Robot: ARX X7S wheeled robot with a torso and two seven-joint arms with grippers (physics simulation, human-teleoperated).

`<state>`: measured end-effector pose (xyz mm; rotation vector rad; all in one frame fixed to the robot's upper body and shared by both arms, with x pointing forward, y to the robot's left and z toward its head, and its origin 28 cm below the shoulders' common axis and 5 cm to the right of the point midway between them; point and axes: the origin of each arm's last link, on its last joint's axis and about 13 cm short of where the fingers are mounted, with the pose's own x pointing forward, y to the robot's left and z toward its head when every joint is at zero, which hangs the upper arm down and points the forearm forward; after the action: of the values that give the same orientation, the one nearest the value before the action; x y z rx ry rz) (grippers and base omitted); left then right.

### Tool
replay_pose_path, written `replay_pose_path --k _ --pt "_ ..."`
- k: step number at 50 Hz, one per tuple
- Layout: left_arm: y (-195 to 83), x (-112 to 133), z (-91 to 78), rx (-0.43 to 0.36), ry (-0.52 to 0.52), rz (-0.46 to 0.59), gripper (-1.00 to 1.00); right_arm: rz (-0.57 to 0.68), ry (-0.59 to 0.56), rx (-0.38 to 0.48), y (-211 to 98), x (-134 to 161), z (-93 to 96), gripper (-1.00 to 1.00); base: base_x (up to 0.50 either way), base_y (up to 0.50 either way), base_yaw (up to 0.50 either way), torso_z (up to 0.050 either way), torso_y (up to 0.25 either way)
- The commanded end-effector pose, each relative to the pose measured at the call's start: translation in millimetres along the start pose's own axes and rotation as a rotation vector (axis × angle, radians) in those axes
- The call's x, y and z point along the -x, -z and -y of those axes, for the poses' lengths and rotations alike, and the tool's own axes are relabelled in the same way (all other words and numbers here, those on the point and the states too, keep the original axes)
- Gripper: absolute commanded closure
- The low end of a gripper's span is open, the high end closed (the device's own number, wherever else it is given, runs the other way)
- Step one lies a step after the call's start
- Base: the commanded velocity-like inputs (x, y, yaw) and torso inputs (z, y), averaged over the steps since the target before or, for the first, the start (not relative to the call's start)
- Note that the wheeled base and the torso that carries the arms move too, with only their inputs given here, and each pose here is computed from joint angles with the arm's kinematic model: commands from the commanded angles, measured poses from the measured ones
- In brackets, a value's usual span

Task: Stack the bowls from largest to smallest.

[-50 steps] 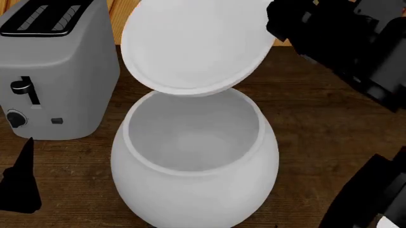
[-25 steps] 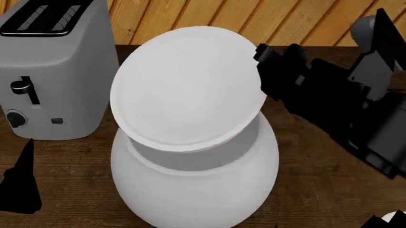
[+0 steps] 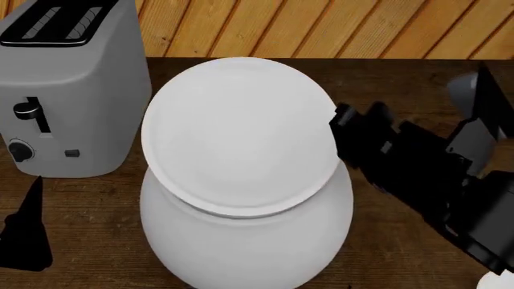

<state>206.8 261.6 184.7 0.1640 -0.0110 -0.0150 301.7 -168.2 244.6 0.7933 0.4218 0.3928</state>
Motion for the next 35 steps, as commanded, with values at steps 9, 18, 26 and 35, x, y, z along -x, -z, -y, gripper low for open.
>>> replay_pose_path --k 9,18,26,35 --pt "-0.9 1.0 -0.1 0.000 0.001 0.001 -1.00 -0.013 0.036 0.028 7.7 0.2 4.4 1.00 0.00 0.00 0.00 0.000 0.000" --pt "0.2 0.1 0.8 -0.001 0.006 0.000 -1.00 0.044 0.016 0.053 0.3 9.5 -6.7 -1.00 0.00 0.00 0.00 0.000 0.000" --pt "-0.7 0.7 0.5 0.000 0.004 0.001 -1.00 0.172 0.054 0.174 -5.7 32.1 -18.3 -1.00 0.00 0.00 0.00 0.000 0.000" --pt "-1.7 1.6 0.1 0.000 0.000 0.002 -1.00 0.238 0.098 0.279 -1.2 82.7 -25.9 -1.00 0.00 0.00 0.00 0.000 0.000"
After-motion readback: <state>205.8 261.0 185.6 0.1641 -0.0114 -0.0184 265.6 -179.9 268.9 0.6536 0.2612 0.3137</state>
